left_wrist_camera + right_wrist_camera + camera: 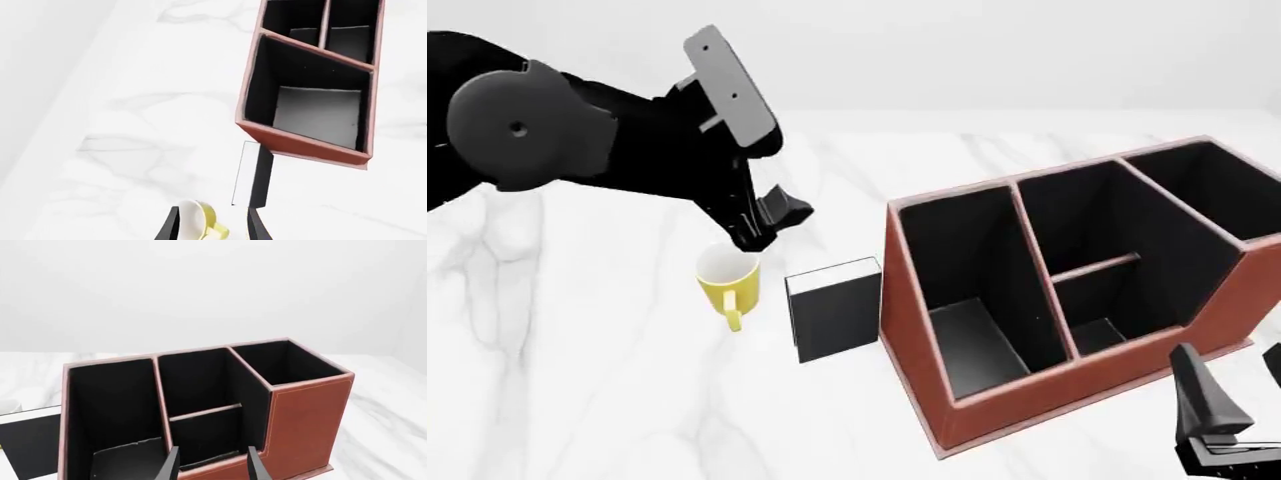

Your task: Pick up the book and place it in the back compartment of the caddy.

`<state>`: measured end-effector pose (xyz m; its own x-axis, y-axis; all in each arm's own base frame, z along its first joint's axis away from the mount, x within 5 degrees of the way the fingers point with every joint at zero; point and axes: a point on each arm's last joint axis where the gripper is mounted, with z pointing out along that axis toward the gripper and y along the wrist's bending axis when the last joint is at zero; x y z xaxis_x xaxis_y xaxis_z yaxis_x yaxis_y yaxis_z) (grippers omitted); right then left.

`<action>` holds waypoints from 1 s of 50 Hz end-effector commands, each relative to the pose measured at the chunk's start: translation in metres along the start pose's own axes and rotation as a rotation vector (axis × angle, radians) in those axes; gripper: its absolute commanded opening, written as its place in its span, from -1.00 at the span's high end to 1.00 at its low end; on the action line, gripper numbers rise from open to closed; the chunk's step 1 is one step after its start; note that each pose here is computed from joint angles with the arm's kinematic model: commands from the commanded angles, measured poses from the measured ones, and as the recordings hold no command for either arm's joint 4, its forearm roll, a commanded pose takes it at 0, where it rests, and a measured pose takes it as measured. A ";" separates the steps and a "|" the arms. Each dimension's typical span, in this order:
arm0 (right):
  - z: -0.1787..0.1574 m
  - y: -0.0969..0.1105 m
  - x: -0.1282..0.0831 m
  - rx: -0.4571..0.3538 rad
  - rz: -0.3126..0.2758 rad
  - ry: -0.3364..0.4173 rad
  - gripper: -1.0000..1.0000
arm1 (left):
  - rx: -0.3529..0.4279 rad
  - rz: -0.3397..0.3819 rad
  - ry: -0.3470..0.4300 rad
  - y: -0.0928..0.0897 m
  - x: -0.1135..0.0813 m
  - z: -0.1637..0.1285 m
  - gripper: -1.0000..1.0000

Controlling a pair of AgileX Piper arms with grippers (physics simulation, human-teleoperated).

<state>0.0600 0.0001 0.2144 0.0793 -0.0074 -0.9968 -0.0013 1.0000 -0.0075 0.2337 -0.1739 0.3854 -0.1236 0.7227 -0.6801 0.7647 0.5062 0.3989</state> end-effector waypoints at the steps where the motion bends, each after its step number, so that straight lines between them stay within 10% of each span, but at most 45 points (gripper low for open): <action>1: 0.000 0.000 0.000 0.001 0.001 0.001 -1.00 | 0.040 0.017 0.052 -0.008 0.007 0.034 -1.00; 24: -0.001 0.000 0.000 -0.002 0.004 0.001 -1.00 | -0.004 0.028 0.023 0.003 0.009 0.080 -1.00; 50: -0.001 0.000 0.001 -0.005 0.005 0.002 -1.00 | 0.065 0.026 0.053 -0.026 0.019 0.096 -1.00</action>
<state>0.0588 0.0003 0.2137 0.0770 -0.0016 -0.9970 -0.0056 1.0000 -0.0021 0.2740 -0.2171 0.3090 -0.1266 0.7597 -0.6379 0.8019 0.4569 0.3850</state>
